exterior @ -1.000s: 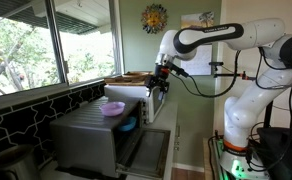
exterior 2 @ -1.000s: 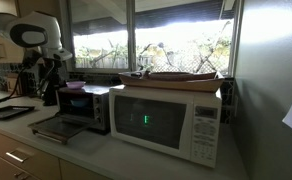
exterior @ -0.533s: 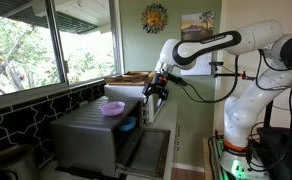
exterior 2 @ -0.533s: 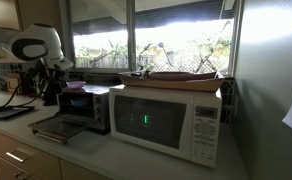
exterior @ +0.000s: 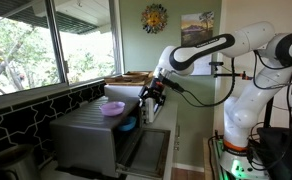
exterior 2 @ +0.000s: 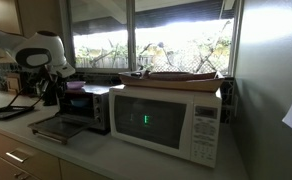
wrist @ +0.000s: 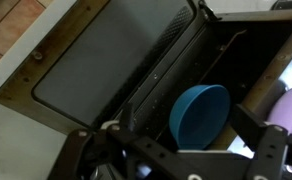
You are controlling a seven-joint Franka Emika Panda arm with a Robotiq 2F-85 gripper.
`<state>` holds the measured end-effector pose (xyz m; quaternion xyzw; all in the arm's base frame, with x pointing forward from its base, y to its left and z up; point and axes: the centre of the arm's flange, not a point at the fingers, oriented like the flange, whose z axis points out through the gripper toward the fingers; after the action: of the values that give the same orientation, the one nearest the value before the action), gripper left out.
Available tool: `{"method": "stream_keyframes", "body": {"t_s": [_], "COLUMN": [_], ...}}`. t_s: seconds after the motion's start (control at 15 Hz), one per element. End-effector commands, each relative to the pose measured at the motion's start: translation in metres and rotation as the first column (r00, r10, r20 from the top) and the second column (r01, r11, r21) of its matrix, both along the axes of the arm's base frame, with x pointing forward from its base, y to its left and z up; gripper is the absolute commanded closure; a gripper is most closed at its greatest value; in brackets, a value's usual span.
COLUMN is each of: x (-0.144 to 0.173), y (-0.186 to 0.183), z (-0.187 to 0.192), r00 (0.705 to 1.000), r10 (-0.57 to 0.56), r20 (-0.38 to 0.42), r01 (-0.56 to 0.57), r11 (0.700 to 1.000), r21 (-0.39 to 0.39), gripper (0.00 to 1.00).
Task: Remove the blue bowl from the microwave, put it on the left microwave and then put the purple bowl in the left microwave
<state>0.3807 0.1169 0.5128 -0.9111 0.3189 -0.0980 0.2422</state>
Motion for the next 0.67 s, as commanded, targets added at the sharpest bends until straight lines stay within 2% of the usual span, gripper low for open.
{"method": "stream_keyframes", "body": {"t_s": [0.0, 0.4, 0.6], "x": [0.011, 0.024, 0.030], "y": [0.000, -0.005, -0.005], "z": [-0.035, -0.073, -0.088], "r00": [0.998, 0.993, 0.992], "r10": [-0.054, -0.120, -0.122], "r20": [0.014, 0.022, 0.016], "r01": [0.053, 0.112, 0.114], "r11": [0.992, 0.968, 0.962], "r21": [0.111, 0.224, 0.248], "gripper": [0.00, 0.00, 0.00]}}
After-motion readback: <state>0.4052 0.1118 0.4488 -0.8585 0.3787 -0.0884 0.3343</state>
